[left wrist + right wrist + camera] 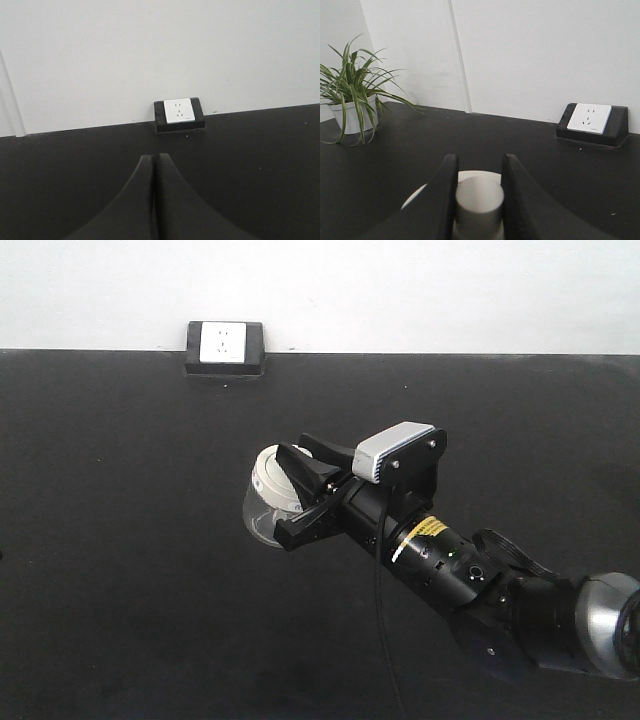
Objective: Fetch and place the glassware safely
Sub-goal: 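Hold the jar above the black benchtop with the right gripper while approaching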
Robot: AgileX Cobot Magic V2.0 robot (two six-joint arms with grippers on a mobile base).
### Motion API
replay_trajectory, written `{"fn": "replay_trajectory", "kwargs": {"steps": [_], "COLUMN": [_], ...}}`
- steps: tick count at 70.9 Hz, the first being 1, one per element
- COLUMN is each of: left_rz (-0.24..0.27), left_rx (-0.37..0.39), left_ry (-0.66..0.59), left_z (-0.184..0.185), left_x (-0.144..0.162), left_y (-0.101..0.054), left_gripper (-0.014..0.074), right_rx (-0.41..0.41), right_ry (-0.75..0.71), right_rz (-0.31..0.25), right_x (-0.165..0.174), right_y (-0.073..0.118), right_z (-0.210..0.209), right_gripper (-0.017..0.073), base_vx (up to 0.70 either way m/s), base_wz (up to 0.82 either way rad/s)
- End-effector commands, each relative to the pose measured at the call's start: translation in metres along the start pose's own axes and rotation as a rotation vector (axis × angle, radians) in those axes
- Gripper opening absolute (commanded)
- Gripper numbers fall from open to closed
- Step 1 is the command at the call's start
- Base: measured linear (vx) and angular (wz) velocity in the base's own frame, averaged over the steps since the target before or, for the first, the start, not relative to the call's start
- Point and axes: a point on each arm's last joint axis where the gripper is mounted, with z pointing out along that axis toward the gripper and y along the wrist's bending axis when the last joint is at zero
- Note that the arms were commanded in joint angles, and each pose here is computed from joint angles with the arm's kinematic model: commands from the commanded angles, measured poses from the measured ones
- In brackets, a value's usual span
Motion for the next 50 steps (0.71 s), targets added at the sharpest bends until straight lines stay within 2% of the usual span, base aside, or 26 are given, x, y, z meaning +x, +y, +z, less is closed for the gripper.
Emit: {"fn": "replay_trajectory", "kwargs": {"steps": [1, 50], "left_rz": [-0.015, -0.015], "left_rx": [0.002, 0.002], "left_ry": [-0.098, -0.098], "left_z": [0.0003, 0.0003], "left_x": [-0.0156, -0.0156], "left_y": [0.0001, 0.0001], "left_gripper": [-0.0007, -0.0007], "right_rx": [-0.031, -0.031], "right_ry": [-0.172, -0.172], "right_rz": [-0.011, -0.011], "right_x": [-0.0309, -0.0309], "right_y": [0.0041, 0.0041], "right_z": [0.0013, 0.0013], "right_gripper": [-0.0004, -0.0004], "base_vx": [0.0, 0.0], "base_wz": [0.0, 0.0]}}
